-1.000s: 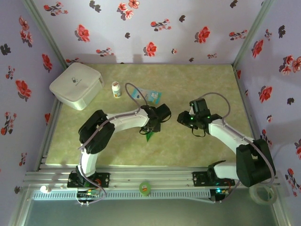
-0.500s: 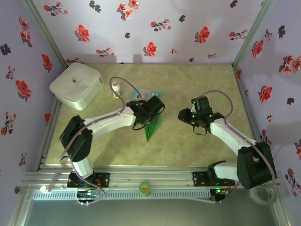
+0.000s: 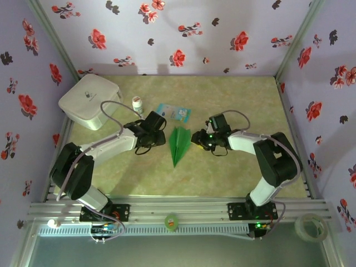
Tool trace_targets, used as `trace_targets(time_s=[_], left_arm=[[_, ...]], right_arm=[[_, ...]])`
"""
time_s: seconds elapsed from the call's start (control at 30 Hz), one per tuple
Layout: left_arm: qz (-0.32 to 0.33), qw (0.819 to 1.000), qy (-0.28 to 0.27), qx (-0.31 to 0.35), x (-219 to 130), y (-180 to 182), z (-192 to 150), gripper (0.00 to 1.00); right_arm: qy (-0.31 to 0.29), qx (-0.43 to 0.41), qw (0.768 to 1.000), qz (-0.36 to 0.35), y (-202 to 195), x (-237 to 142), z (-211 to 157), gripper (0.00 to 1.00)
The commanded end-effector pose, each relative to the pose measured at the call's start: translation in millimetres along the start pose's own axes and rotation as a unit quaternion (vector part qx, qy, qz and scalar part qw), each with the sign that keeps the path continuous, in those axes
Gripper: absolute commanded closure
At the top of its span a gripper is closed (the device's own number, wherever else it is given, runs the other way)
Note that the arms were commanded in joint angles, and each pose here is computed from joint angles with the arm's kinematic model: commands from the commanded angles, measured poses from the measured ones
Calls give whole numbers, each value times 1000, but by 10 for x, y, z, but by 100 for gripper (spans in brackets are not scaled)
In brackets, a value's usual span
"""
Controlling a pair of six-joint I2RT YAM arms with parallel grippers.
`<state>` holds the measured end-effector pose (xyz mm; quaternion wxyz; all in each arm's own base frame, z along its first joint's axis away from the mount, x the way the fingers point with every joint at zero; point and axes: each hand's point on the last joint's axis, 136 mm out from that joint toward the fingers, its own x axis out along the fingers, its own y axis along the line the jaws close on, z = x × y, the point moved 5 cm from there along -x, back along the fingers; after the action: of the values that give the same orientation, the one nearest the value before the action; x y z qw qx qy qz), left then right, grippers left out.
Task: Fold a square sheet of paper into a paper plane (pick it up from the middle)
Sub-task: Move a paper plane to the center of the table.
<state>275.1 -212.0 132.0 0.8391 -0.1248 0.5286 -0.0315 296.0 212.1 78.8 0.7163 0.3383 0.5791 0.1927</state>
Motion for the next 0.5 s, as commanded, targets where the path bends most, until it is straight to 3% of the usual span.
trace_targets(time_s=[0.0, 0.27, 0.47], left_arm=[[-38, 999, -8, -17, -56, -50, 44, 53], [-30, 999, 4, -17, 12, 5, -15, 53], [-27, 999, 6, -18, 29, 27, -22, 53]], right_arm=[[5, -3, 1000, 31, 154, 80, 59, 65], [29, -16, 999, 17, 109, 190, 56, 90], [52, -52, 997, -15, 76, 172, 37, 97]])
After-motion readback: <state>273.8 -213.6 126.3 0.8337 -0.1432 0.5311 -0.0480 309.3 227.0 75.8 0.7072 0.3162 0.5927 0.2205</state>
